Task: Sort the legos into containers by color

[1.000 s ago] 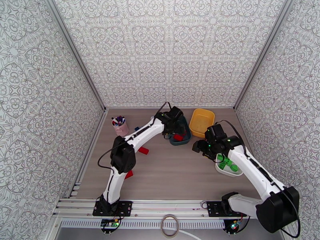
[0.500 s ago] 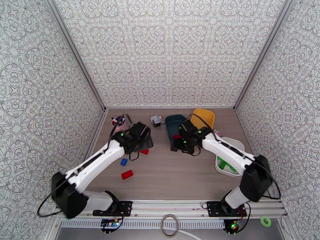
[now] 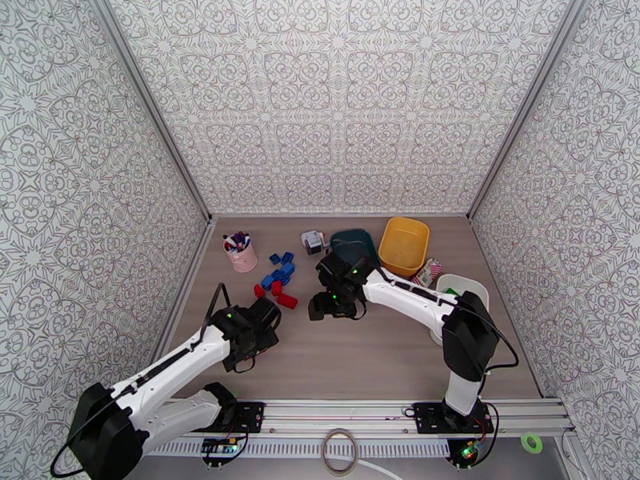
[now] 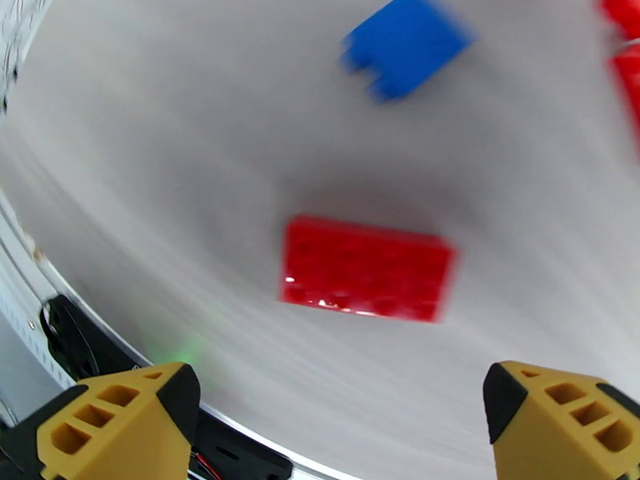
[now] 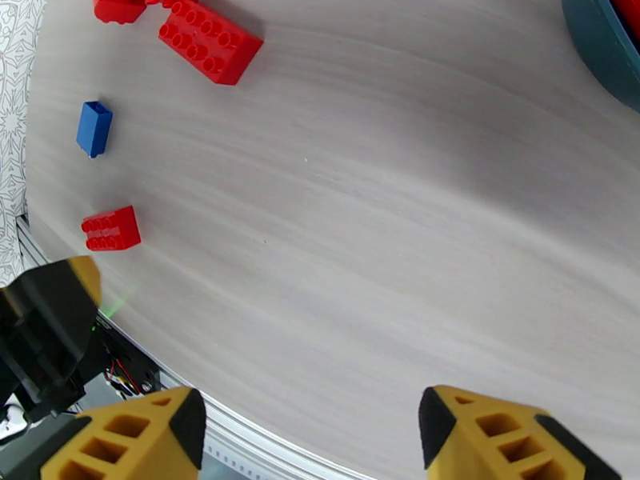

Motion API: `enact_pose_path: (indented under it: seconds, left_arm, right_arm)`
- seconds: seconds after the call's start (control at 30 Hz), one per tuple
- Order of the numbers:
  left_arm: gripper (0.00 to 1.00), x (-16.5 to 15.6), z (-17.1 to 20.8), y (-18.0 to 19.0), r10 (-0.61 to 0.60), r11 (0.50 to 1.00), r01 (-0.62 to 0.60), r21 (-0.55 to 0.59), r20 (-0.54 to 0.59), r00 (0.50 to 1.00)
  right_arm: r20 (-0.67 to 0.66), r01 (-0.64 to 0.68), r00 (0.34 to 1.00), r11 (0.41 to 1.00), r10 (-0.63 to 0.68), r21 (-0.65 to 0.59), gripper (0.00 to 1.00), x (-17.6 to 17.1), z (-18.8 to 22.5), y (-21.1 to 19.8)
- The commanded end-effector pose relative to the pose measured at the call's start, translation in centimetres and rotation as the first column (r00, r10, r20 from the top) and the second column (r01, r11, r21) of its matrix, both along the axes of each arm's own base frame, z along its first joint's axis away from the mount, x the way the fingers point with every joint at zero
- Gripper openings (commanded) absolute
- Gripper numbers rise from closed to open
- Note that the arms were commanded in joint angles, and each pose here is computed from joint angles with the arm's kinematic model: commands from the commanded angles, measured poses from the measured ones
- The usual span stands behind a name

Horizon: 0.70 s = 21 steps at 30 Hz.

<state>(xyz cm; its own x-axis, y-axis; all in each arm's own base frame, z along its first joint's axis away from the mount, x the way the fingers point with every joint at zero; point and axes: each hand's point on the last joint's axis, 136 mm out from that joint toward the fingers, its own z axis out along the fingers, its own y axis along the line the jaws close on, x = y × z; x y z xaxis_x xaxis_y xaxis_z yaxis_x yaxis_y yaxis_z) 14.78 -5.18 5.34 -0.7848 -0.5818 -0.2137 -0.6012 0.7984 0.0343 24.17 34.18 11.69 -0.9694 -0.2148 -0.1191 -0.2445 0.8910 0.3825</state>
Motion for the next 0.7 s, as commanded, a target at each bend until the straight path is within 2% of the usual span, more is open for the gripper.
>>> enact_pose_path:
  seconds: [0.0, 0.3, 0.67]
  left_arm:
    - [0.99, 0.4, -1.1, -1.1, 0.054, 0.995, -0.053, -0.089, 0.01, 0.998]
    - [0.99, 2.3, -2.0, -1.5, 0.034, 0.982, -0.022, -0.186, 0.061, 0.998]
    - [0.92, 1.8, -3.7, 0.1, 0.023, 0.979, -0.028, -0.202, -0.027, 0.999]
  right_arm:
    - [0.007, -0.013, 1.0, 1.0, 0.013, -0.002, 0.75, 0.1, 0.6, 0.0]
    - [0.011, -0.016, 1.0, 1.0, 0.017, -0.011, 0.75, 0.0, 0.7, -0.3]
    - [0.015, -0.004, 1.0, 1.0, 0.004, -0.022, 0.74, -0.2, 0.6, -0.9]
